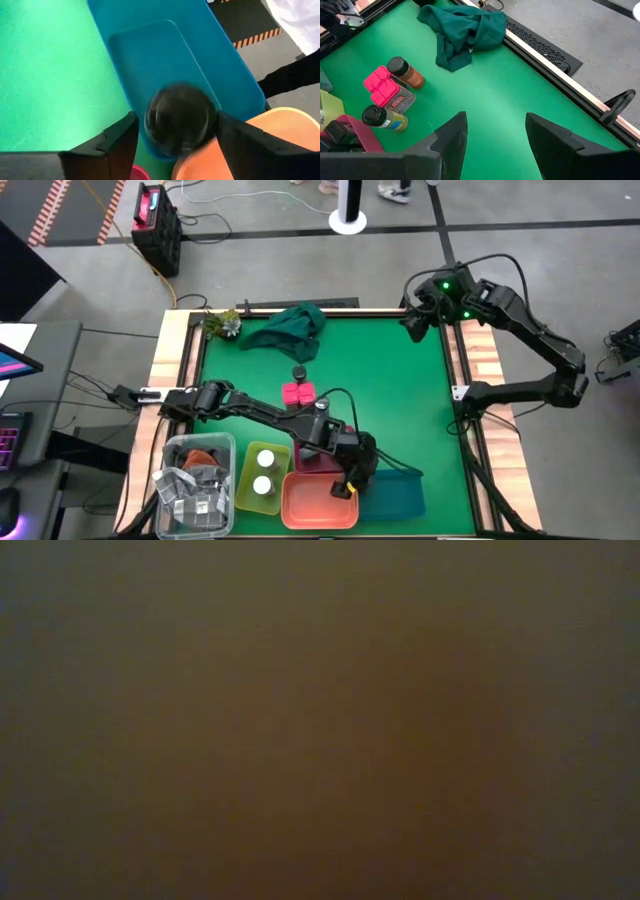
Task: Sort spices by type
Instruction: Put the bottom left black seasoning bottle into the blue bin, then put the bottom black seasoning bottle into the blue bin
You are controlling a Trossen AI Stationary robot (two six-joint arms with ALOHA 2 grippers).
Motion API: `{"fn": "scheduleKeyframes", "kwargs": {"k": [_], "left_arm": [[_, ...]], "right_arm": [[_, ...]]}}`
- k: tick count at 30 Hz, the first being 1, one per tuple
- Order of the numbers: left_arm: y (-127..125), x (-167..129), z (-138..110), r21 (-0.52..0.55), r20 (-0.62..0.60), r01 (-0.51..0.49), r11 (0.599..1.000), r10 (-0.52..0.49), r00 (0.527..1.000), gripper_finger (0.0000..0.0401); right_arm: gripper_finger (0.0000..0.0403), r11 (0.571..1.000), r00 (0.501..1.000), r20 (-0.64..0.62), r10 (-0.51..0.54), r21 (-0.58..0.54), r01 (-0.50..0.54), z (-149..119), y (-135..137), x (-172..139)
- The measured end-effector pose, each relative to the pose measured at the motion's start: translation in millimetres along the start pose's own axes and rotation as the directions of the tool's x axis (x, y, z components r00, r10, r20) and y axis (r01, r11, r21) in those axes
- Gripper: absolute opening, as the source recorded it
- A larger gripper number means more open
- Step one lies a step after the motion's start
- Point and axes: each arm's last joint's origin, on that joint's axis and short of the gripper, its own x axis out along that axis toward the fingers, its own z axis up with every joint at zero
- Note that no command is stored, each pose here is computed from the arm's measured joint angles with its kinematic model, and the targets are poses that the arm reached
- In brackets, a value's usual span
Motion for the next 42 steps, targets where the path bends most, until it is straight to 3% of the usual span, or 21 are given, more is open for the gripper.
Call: {"fn": "scheduleKeyframes", "kwargs": {"k": [8,12,17,23,30,34,39,42], "left_arm": [[5.9,-5.6,2.3,-0.055,0.009,-0.002,0.998,0.002,1.0,0.0272],[11.4,-27.4,10.7,-0.07,0.012,-0.023,0.997,0.023,1.0,0.0273],[19.1,-72.7,17.5,-0.062,-0.03,-0.156,0.986,0.154,0.988,0.0273],[26.8,-134.5,15.3,-0.046,-0.045,-0.341,0.939,0.339,0.94,0.0268],[26.8,-190.3,-34.3,-0.166,-0.057,-0.481,0.861,0.479,0.876,0.025],[29.1,-216.1,-68.0,-0.292,-0.054,-0.556,0.778,0.567,0.822,0.0249],[51.6,-235.2,-96.0,-0.412,-0.093,-0.609,0.678,0.634,0.768,0.0249],[70.8,-238.4,-106.9,-0.448,-0.138,-0.614,0.65,0.628,0.766,0.0248]], "right_arm": [[0.0228,1.0,1.0,0.0,0.0,-0.003,0.0,0.0,0.0,0.0],[0.0228,1.0,1.0,0.001,0.0,-0.005,0.0,0.1,0.0,0.0],[0.0228,1.0,1.0,0.001,-0.001,-0.017,0.001,0.2,-0.4,0.0],[0.0228,0.997,0.998,-0.044,0.044,-0.062,-0.046,2.2,13.4,15.9],[0.0228,0.981,0.984,-0.12,0.13,-0.13,-0.146,5.7,48.3,56.3],[0.0228,0.956,0.967,-0.174,0.188,-0.193,-0.22,-0.3,78.5,74.9],[0.0228,0.939,0.948,-0.24,0.211,-0.221,-0.265,-8.9,102.0,93.7],[0.0228,0.936,0.94,-0.262,0.22,-0.213,-0.278,-13.4,111.8,97.9]]}}
